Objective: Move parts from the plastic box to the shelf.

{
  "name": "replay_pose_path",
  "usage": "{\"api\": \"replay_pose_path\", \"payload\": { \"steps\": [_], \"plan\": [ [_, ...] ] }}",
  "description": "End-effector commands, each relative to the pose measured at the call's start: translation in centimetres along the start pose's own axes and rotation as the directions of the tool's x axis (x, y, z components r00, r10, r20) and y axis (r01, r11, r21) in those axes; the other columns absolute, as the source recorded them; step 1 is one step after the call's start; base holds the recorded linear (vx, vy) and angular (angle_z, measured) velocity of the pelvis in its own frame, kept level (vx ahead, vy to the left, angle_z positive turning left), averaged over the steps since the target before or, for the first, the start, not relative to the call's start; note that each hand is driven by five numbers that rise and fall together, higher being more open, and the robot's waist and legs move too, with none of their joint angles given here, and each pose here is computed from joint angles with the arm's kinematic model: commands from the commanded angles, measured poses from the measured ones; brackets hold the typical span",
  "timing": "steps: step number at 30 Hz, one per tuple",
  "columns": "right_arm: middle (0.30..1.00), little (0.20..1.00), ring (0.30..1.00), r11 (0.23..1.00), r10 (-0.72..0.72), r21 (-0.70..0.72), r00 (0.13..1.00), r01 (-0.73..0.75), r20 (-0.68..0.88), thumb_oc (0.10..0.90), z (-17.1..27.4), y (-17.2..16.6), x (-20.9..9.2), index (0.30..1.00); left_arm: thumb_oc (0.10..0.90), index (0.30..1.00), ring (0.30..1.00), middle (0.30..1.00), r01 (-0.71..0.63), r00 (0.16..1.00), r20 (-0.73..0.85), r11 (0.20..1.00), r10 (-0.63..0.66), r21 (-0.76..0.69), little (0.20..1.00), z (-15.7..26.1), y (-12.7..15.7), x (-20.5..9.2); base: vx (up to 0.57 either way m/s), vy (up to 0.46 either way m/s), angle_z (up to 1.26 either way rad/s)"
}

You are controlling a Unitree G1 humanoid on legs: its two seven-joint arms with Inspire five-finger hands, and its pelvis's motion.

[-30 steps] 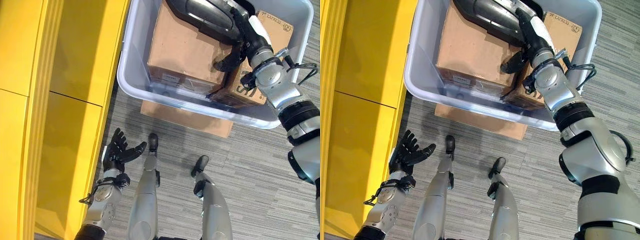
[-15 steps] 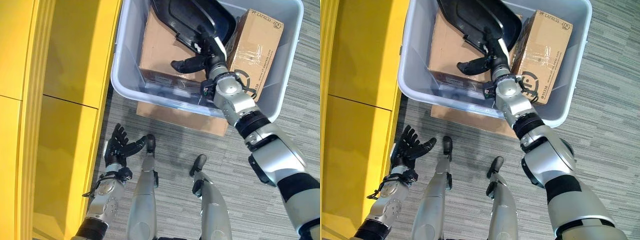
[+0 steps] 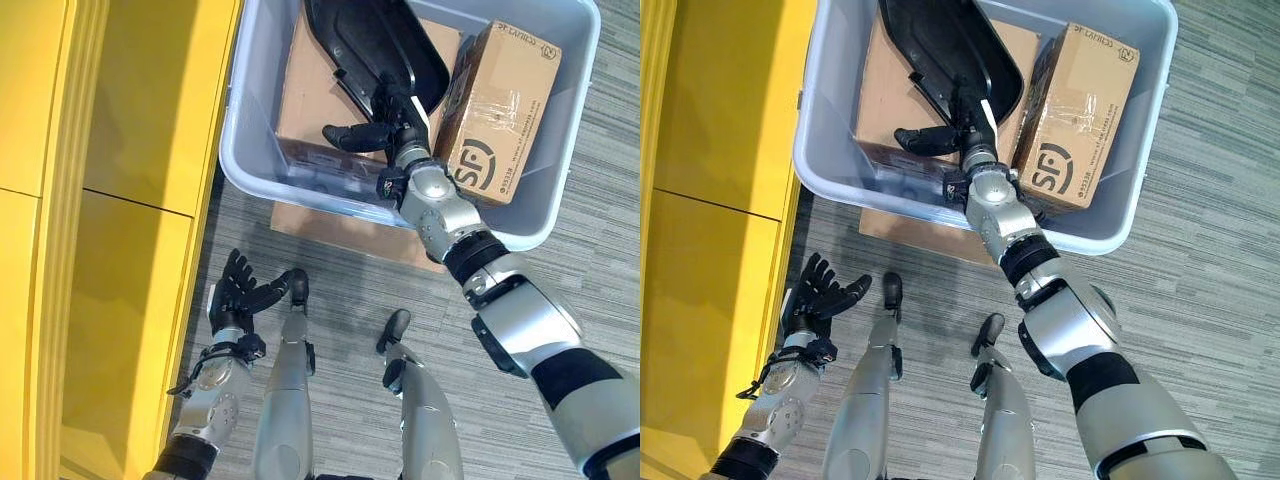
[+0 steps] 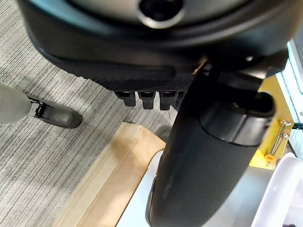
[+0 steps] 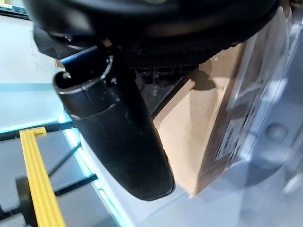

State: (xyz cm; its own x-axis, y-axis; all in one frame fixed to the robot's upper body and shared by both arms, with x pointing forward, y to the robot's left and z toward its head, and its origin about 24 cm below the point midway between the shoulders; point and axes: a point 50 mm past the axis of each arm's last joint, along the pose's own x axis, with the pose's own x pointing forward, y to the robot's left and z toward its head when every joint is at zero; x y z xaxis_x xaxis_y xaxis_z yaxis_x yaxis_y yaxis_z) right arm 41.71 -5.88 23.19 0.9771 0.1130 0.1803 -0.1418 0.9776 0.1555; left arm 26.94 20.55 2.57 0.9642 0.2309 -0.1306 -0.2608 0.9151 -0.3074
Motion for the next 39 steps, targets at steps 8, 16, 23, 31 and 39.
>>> {"api": "replay_pose_path", "payload": {
  "steps": [8,16,23,31,39],
  "plan": [
    [1.0,1.0,1.0,0.914,0.185,0.352,0.979,-0.203,0.083,0.9,1.6,7.9,-1.8,1.0,0.9,1.0,1.0,1.0,0.032,0.993,0.109,0.999,-0.033,0.013,1.0,2.5,-1.1,0.5,0.0,0.0,0.0],
    [1.0,1.0,1.0,0.842,0.291,0.433,0.947,-0.321,0.136,0.9,2.3,11.5,-3.6,1.0,0.9,1.0,1.0,1.0,0.032,0.993,0.113,0.999,-0.034,0.015,1.0,2.6,-1.2,0.4,0.0,0.0,0.0],
    [1.0,1.0,1.0,0.815,0.333,0.415,0.912,-0.405,0.238,0.9,4.9,12.3,-4.2,1.0,0.9,1.0,1.0,1.0,0.019,0.993,0.116,1.0,-0.021,0.018,1.0,2.7,-0.6,0.3,0.0,0.007,0.03],
    [1.0,1.0,1.0,0.831,0.401,0.235,0.836,-0.504,0.374,0.9,8.8,12.7,-4.9,1.0,0.9,1.0,1.0,1.0,0.01,0.994,0.111,1.0,-0.013,0.027,1.0,2.7,0.2,0.1,-0.01,0.006,0.04],
    [1.0,1.0,1.0,0.768,0.525,0.132,0.734,-0.626,0.431,0.9,10.0,13.6,-7.1,1.0,0.9,1.0,1.0,1.0,-0.01,0.995,0.102,0.999,0.006,0.036,1.0,2.8,0.9,-0.1,0.0,0.001,-0.04]
  ]
}}
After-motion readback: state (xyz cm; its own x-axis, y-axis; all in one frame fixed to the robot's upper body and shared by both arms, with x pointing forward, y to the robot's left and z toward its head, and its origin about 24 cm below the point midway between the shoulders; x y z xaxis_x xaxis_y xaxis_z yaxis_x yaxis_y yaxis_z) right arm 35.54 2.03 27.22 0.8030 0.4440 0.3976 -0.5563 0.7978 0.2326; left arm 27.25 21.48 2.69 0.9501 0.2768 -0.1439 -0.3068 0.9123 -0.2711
